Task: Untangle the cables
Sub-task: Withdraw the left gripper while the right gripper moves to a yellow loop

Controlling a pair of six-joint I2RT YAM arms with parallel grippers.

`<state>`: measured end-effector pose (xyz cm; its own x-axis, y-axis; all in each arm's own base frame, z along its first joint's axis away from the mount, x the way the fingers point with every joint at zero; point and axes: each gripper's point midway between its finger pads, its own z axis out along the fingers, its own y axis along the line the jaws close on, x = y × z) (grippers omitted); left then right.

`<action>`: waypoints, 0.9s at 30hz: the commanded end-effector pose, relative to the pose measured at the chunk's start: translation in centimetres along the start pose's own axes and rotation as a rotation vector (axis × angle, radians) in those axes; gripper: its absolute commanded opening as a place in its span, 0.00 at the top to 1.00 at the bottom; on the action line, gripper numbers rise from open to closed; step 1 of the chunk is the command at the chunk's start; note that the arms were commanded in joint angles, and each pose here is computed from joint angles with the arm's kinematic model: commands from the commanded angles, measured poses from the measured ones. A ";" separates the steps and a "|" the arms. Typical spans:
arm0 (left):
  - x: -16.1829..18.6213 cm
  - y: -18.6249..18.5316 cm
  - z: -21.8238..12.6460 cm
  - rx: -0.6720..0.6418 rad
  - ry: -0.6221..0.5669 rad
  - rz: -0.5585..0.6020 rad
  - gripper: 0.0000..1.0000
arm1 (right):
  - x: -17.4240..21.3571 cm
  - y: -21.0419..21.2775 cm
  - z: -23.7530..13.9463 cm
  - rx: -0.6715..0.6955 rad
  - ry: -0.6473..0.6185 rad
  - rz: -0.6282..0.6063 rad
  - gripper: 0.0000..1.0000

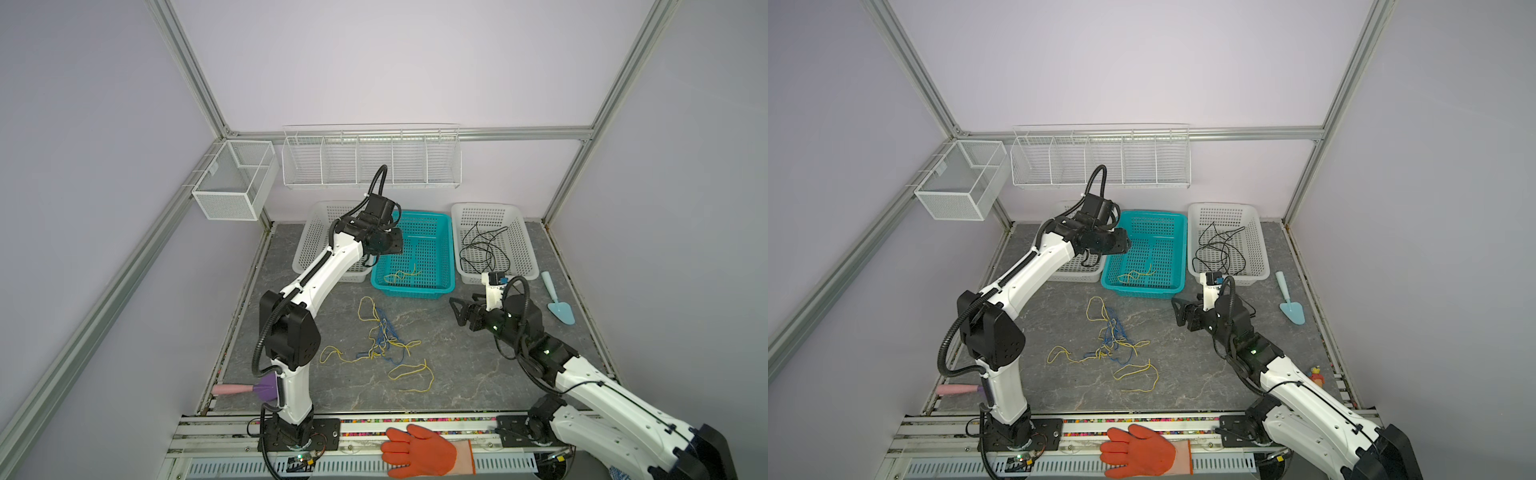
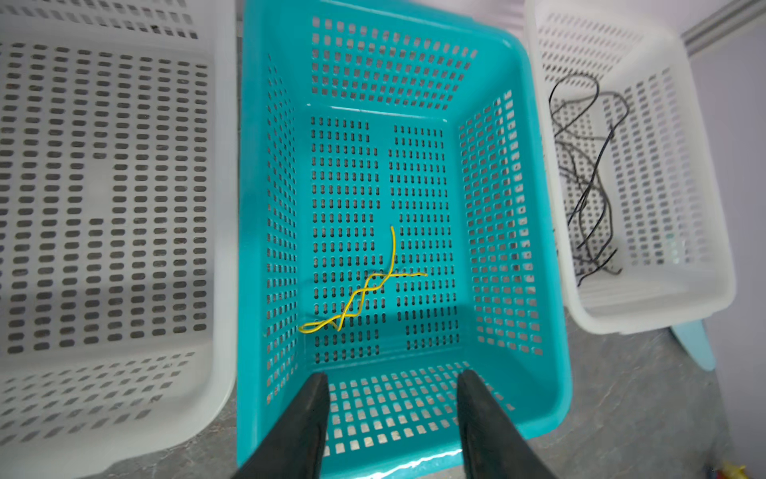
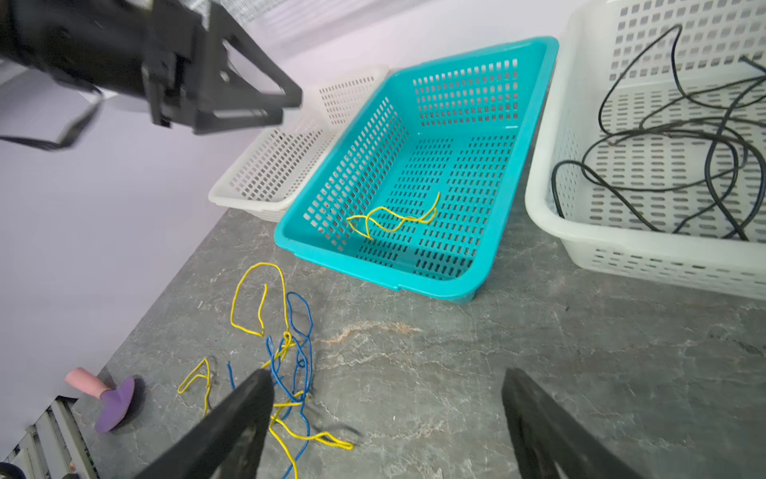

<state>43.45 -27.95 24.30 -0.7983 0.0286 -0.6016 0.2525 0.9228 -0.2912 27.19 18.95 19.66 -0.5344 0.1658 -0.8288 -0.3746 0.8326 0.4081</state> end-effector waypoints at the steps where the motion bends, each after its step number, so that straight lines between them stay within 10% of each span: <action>1: -0.6 0.5 -3.7 -0.031 -0.023 0.055 0.36 | 1.1 -0.1 -0.2 0.023 0.095 0.043 0.11; 8: 0.6 1.3 -9.6 -0.031 -0.113 0.129 0.00 | 6.0 3.0 -1.4 -0.106 0.308 0.128 0.12; 27: 6.5 11.2 -18.2 -0.300 -0.638 0.072 0.01 | 14.4 2.9 -5.6 -0.066 0.561 0.315 0.01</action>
<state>30.25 -11.16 28.17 -0.4195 0.0043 -0.9077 0.1049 0.9935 -0.0437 14.76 20.84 12.69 -0.9072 0.0533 -0.4173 -0.2461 0.7373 0.6292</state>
